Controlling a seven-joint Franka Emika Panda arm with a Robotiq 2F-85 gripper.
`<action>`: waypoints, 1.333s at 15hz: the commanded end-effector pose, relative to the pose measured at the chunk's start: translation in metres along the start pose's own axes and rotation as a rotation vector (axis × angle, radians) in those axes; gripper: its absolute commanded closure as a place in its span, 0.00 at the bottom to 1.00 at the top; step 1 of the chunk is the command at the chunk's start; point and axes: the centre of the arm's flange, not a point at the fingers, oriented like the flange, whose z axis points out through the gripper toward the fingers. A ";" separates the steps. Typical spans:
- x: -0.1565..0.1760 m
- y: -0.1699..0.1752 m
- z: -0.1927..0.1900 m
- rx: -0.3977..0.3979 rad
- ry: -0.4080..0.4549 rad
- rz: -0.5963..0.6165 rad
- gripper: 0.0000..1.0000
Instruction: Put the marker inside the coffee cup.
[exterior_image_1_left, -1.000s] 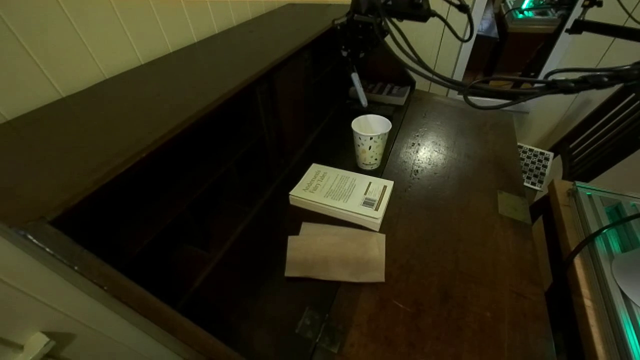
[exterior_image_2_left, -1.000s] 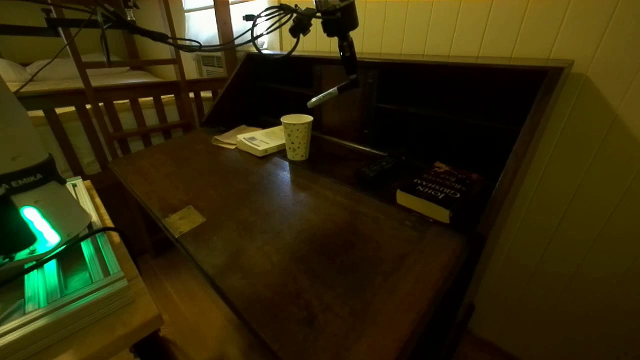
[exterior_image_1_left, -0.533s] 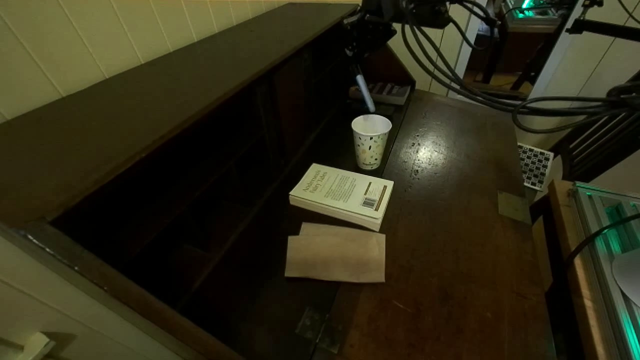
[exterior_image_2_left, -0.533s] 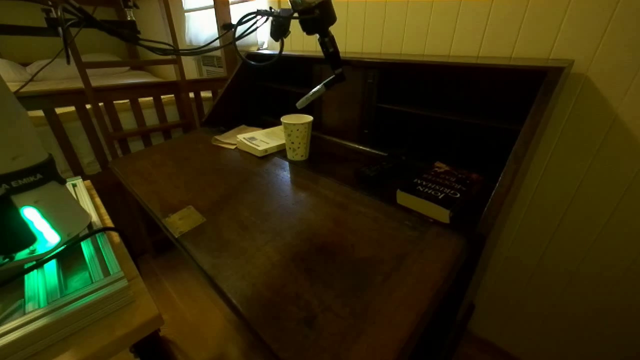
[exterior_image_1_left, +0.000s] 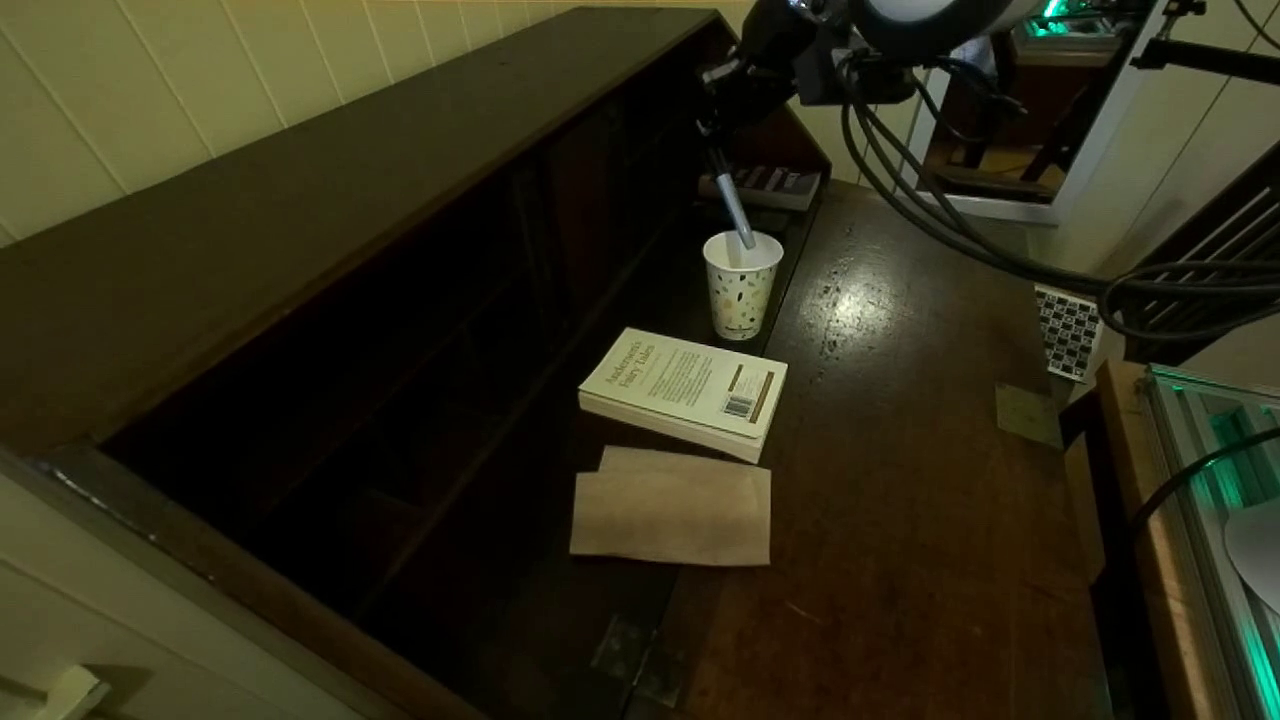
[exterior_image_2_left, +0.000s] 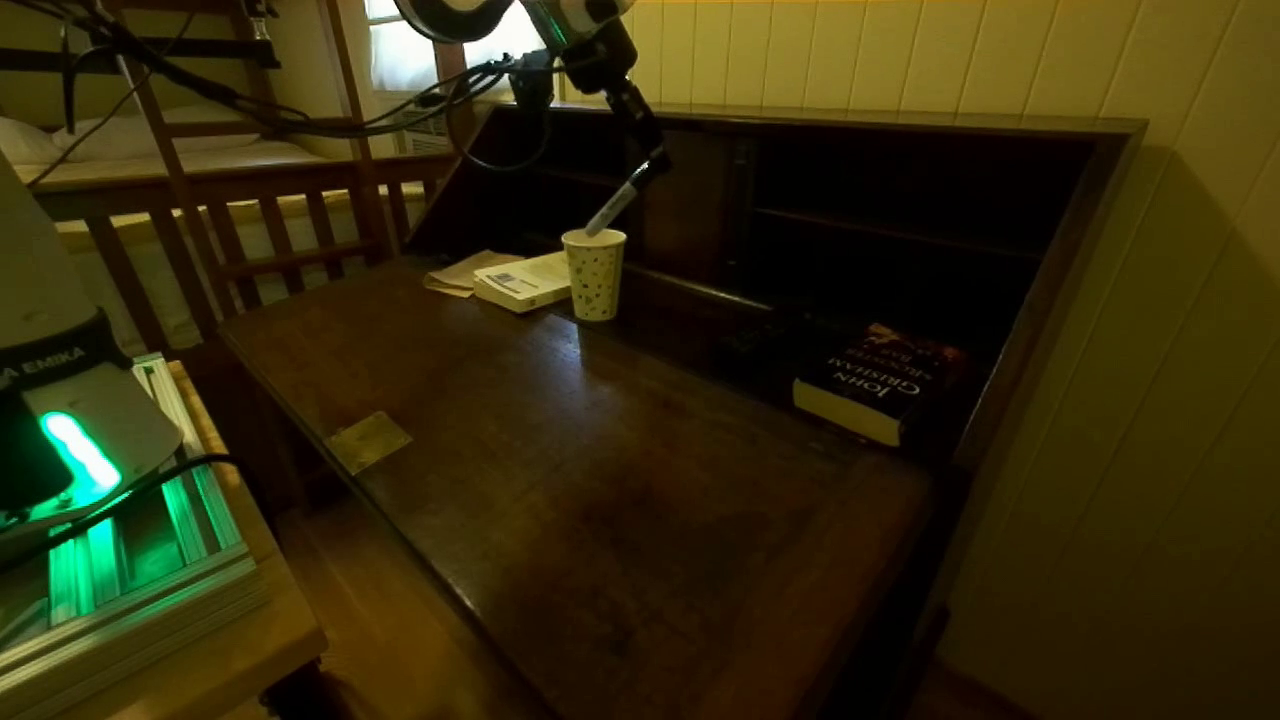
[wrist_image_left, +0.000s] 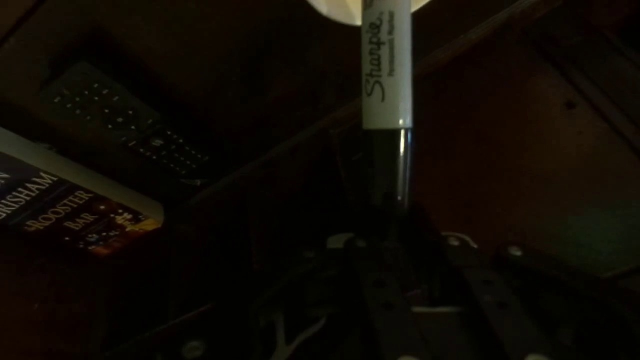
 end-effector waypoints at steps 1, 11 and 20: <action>-0.026 -0.001 -0.010 0.019 0.058 -0.075 0.95; -0.066 0.001 -0.010 0.036 0.176 -0.160 0.95; -0.080 -0.004 -0.007 0.046 0.274 -0.142 0.95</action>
